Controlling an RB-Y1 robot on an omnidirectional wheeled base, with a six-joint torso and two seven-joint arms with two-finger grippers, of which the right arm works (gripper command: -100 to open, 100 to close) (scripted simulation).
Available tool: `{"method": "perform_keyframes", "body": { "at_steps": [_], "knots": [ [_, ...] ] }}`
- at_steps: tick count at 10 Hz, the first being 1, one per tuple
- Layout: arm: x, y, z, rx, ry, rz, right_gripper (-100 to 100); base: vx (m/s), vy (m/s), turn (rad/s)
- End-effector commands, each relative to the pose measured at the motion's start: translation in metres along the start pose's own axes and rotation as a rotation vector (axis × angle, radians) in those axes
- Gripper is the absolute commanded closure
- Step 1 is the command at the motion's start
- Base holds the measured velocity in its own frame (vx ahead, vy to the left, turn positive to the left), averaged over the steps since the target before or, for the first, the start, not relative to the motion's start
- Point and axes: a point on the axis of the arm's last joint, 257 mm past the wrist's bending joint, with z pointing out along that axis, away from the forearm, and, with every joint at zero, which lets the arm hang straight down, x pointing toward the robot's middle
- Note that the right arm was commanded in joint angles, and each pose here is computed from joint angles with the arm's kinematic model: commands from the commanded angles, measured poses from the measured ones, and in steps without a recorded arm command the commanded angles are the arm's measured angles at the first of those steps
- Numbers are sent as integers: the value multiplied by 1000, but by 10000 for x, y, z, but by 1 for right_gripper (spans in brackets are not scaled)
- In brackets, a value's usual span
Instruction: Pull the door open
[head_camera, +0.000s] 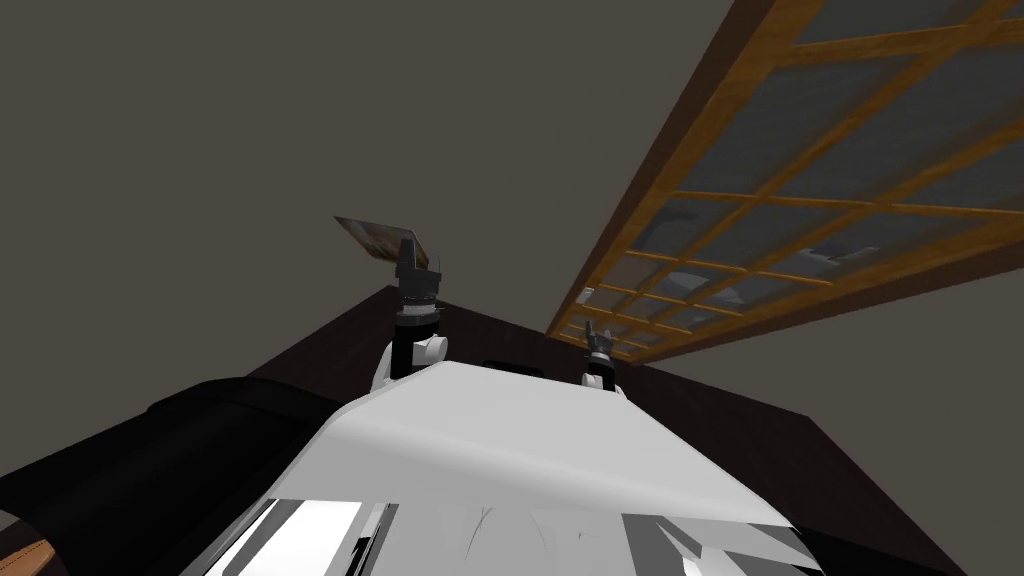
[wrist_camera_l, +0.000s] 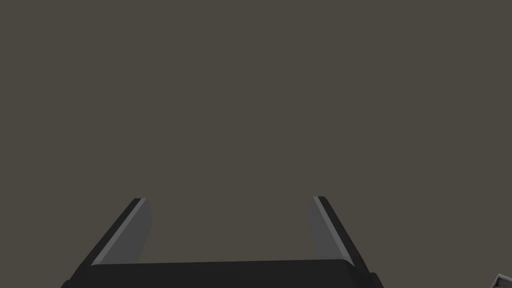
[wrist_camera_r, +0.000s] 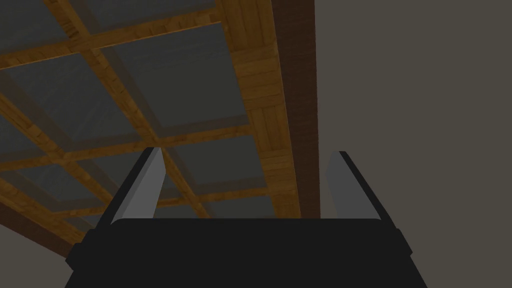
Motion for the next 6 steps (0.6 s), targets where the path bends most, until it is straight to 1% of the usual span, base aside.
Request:
{"method": "perform_keyframes", "body": {
  "at_steps": [1,3,6],
  "knots": [
    [67,-46,-24,11,12,-37,-100,83,-58,112],
    [138,-115,-49,24,26,-75,-100,75,-56,109],
    [235,-211,-87,41,47,-130,-100,63,-47,83]
  ]
}}
